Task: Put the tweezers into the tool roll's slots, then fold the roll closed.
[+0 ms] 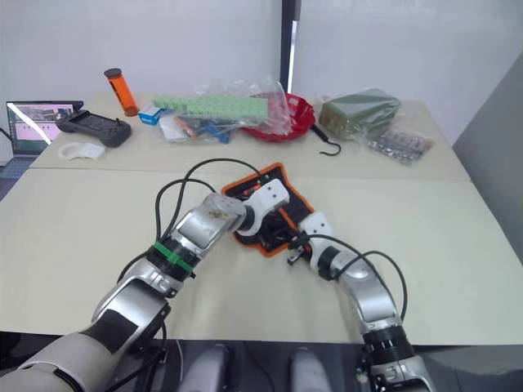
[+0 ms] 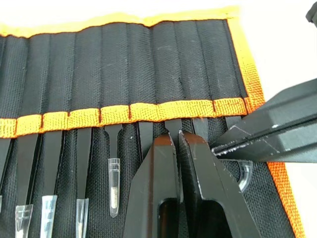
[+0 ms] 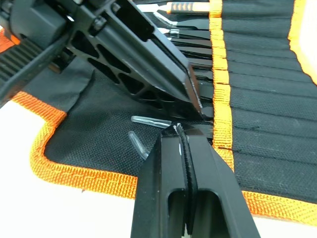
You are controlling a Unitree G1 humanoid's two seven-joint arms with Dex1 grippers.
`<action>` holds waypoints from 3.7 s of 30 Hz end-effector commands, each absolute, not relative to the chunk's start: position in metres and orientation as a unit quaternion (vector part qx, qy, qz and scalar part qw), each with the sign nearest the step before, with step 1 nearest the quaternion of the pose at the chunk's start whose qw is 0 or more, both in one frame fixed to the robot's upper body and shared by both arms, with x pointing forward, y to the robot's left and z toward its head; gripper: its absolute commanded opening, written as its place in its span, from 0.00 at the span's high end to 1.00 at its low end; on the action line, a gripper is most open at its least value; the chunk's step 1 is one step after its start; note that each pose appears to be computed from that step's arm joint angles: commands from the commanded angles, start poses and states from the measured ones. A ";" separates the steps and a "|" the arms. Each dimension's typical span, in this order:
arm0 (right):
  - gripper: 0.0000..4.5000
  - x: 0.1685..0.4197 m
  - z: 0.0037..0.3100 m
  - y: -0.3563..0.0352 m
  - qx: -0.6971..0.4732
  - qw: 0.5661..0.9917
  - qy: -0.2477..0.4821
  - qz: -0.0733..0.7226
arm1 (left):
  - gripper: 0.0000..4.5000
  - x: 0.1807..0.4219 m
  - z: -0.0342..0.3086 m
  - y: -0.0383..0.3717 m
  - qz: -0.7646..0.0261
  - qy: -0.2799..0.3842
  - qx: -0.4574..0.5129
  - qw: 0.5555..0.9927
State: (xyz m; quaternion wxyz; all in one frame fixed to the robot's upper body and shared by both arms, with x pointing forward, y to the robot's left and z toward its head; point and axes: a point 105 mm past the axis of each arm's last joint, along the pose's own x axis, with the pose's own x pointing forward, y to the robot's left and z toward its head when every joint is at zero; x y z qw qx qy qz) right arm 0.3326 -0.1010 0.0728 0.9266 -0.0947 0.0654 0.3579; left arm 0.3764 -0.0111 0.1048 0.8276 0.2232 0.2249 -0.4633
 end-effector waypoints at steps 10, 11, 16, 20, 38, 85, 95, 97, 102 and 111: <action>1.00 0.321 0.043 -0.098 -0.093 0.914 0.126 0.375 | 0.33 0.379 0.165 0.020 -0.445 0.165 0.187 0.860; 1.00 0.321 0.043 -0.098 -0.093 0.913 0.125 0.376 | 0.25 0.380 0.173 0.029 -0.436 0.161 0.185 0.866; 1.00 0.326 0.049 -0.096 -0.090 0.913 0.116 0.381 | 0.01 0.382 0.205 0.065 -0.388 0.121 0.170 0.898; 1.00 0.329 0.060 -0.094 -0.088 0.914 0.100 0.384 | 0.01 0.378 0.224 0.102 -0.367 0.068 0.134 0.918; 0.42 0.304 0.145 -0.038 -0.121 0.853 0.029 0.507 | 0.00 0.297 0.165 0.202 -0.413 0.107 0.178 0.887; 1.00 0.261 0.107 -0.045 -0.362 0.648 -0.051 0.669 | 0.00 0.266 0.150 0.186 -0.554 0.146 0.104 0.813; 1.00 0.275 0.095 -0.090 -0.466 0.567 -0.059 0.677 | 0.00 0.259 0.151 0.182 -0.573 0.161 0.105 0.796; 1.00 0.283 0.095 -0.096 -0.479 0.563 -0.060 0.671 | 0.00 0.260 0.151 0.181 -0.573 0.159 0.107 0.797; 1.00 0.299 0.096 -0.094 -0.498 0.556 -0.079 0.660 | 0.00 0.262 0.150 0.178 -0.574 0.157 0.110 0.796; 0.94 0.304 0.111 -0.079 -0.484 0.587 -0.107 0.640 | 0.00 0.270 0.150 0.177 -0.576 0.151 0.120 0.794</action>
